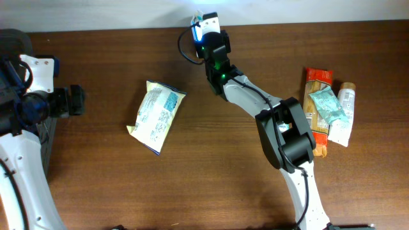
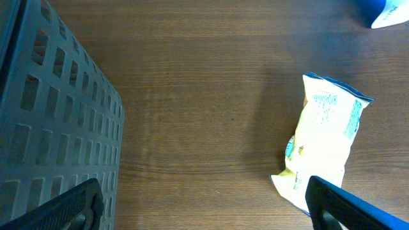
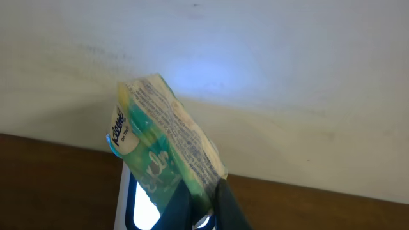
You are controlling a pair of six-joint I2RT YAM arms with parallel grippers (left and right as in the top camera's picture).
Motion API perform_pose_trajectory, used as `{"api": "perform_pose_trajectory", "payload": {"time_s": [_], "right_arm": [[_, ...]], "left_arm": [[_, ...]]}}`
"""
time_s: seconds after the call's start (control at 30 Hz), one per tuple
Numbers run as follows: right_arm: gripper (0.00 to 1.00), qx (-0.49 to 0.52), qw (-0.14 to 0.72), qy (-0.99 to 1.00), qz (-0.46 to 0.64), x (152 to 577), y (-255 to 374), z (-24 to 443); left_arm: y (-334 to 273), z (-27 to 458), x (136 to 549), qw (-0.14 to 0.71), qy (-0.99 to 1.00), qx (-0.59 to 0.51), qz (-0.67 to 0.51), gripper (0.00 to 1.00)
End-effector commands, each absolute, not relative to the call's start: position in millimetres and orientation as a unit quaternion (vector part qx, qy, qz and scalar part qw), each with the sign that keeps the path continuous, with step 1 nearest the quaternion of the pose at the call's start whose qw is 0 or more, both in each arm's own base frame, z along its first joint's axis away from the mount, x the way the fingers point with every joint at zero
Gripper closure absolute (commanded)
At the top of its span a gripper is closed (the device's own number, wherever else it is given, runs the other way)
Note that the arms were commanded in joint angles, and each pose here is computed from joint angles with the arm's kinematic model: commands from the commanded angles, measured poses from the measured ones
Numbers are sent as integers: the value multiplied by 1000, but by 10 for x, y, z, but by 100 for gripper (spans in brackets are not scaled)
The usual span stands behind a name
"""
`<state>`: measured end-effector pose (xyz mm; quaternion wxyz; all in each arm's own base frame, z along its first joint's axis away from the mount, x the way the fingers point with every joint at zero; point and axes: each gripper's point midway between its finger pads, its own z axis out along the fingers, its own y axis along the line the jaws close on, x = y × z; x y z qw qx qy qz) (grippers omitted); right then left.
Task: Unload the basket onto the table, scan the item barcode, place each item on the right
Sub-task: 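Hold the second tissue pack barcode in front of the scanner, then set the tissue pack down on the right beside the other items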
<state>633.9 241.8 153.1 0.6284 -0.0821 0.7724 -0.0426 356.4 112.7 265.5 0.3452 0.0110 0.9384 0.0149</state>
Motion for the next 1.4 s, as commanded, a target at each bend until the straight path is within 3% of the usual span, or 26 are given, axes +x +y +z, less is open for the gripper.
{"api": "perform_pose_trajectory", "payload": {"time_s": [0.0, 0.1, 0.27, 0.37, 0.47, 0.57, 0.7, 0.9, 1.07, 1.1, 1.13, 1.2, 1.37], "right_arm": [[96, -108, 635, 764, -44, 6218, 2594, 1843], [96, -130, 617, 775, -32, 5989, 2739, 2125], [96, -141, 533, 823, 136, 5257, 2950, 2725], [96, -123, 451, 862, 195, 4729, 2792, 2904], [96, -129, 370, 902, 179, 4164, 2469, 2904], [96, -101, 305, 942, 96, 3892, 2071, 2635], [96, -4, 184, 983, -12, 3701, 1500, 1852], [96, 168, 87, 980, -65, 3622, 522, 1003], [95, 256, 56, 963, -61, 3549, -108, 723], [69, 266, 51, 961, -49, 3545, -143, 717], [51, 268, 48, 961, -38, 3544, -150, 714], [31, 249, 41, 967, -16, 3546, -94, 710], [29, 165, 37, 980, 105, 3670, 386, 979]], "left_arm": [[1122, 2723, 3571, 354, 935, 20, 17, 1], [1123, 2723, 3571, 354, 935, 20, 17, 1], [1122, 2723, 3571, 354, 935, 20, 17, 1], [1123, 2723, 3571, 354, 935, 20, 17, 1], [1122, 2723, 3571, 354, 935, 20, 17, 1], [1123, 2723, 3571, 354, 935, 20, 17, 1], [1122, 2723, 3571, 354, 935, 20, 17, 1], [1123, 2723, 3571, 354, 935, 20, 17, 1], [1123, 2723, 3571, 354, 935, 20, 17, 1], [1123, 2723, 3571, 354, 935, 20, 17, 1], [1122, 2723, 3571, 354, 935, 20, 17, 1], [1122, 2723, 3571, 354, 935, 20, 17, 1], [1122, 2723, 3571, 354, 935, 20, 17, 1]]}}
